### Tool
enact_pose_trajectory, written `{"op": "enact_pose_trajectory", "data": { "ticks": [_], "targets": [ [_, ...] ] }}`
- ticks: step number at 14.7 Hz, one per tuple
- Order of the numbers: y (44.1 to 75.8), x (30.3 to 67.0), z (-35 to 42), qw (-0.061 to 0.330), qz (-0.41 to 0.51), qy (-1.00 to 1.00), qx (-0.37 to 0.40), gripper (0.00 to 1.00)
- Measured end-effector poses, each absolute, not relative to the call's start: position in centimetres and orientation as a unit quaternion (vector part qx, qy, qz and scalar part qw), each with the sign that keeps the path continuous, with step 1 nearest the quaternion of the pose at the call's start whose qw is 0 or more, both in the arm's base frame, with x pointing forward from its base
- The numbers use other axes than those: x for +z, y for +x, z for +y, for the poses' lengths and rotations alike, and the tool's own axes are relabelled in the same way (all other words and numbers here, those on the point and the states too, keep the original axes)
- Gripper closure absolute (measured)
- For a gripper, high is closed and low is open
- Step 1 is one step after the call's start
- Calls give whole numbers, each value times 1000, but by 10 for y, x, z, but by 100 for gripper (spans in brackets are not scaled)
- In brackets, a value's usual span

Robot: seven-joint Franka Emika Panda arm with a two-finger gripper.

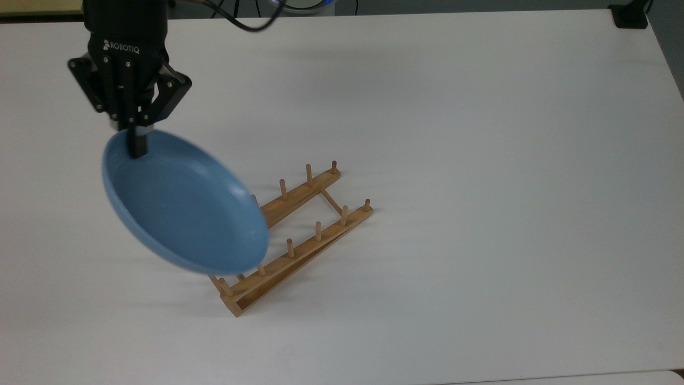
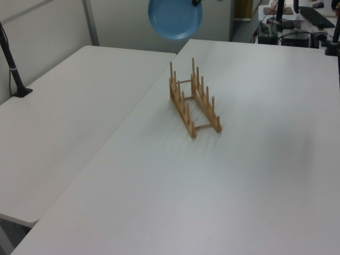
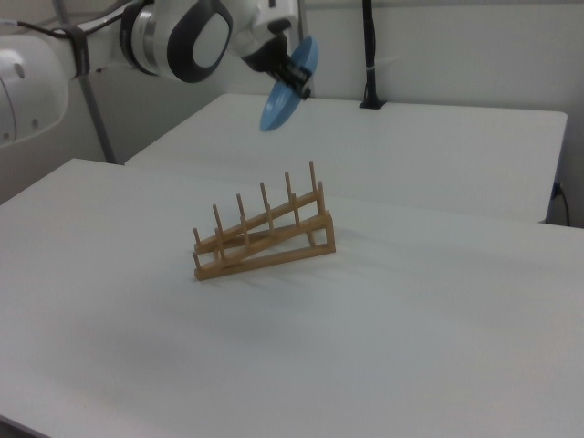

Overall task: Pick plate from plate rack
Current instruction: 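Lift the blue plate up out of the wooden rack, then swing the plate beside the rack and lower it flat onto the table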

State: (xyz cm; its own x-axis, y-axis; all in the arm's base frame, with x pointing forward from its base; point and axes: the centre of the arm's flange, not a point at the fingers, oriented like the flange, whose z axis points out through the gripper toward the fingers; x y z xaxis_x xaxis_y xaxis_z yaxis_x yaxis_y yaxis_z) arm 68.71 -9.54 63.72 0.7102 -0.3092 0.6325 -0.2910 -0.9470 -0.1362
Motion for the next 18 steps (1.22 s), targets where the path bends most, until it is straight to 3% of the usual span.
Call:
{"op": "enact_pose_trajectory", "data": {
  "ticks": [3,6,9,13,18],
  "targets": [
    [647,585,-154,134,180,-963,-146,93],
    [604,528,-177,181,104,-978,5,93],
    [578,445,-174,154,11,-982,113,93],
    [571,370,-163,123,-36,-980,149,93],
    [574,328,-134,102,-62,-982,147,93]
  ]
}}
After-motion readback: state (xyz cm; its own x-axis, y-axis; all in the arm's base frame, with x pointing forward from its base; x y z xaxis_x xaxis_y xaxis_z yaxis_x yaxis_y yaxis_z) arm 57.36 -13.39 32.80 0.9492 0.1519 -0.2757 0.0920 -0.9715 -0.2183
